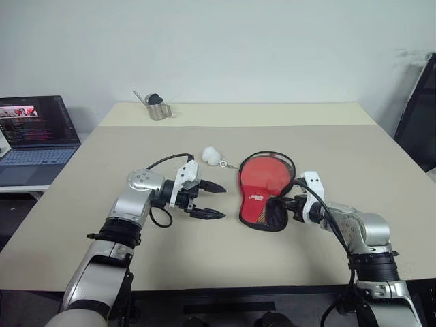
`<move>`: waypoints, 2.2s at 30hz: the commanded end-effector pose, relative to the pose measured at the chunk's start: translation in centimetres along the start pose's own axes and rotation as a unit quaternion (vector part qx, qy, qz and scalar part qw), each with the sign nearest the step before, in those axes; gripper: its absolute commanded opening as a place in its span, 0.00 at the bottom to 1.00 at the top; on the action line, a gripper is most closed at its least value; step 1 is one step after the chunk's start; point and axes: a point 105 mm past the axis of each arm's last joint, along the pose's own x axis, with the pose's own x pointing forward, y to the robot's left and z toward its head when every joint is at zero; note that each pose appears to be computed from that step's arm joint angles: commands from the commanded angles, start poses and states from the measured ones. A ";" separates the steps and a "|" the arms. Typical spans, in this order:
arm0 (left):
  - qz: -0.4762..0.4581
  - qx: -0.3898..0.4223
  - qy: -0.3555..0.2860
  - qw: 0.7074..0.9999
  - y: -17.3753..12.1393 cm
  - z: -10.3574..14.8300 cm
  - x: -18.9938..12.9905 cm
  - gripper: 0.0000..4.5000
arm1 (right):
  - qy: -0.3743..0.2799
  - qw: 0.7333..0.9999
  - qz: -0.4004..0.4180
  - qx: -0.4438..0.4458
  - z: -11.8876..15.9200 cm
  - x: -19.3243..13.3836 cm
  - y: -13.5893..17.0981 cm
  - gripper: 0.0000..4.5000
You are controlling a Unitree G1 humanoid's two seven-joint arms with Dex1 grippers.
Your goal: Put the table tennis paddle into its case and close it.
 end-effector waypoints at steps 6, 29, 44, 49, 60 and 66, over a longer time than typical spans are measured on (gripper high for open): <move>-0.069 0.018 0.004 0.997 -2.1 0.8 -0.2 0.89 | 0.037 0.997 0.074 -0.002 -2.7 -2.4 3.9 0.01; -0.102 0.018 0.001 0.995 -3.2 0.7 0.4 0.89 | 0.094 0.995 0.033 -0.012 -6.3 -9.0 2.7 0.01; -0.099 0.017 -0.003 0.995 -3.2 0.5 0.7 0.89 | 0.080 0.997 -0.010 -0.007 -5.1 -8.4 0.7 0.01; -0.095 0.015 -0.006 0.995 -3.2 0.5 0.7 0.89 | 0.062 0.997 -0.039 0.001 -4.8 -8.9 0.1 0.16; -0.084 0.008 -0.016 0.996 -3.1 0.2 0.8 0.89 | 0.003 0.998 -0.038 -0.046 -1.5 -11.3 1.9 0.99; -0.031 0.002 -0.037 0.999 -1.6 0.6 0.6 0.89 | -0.044 0.995 -0.004 -0.091 0.4 -10.9 4.0 0.99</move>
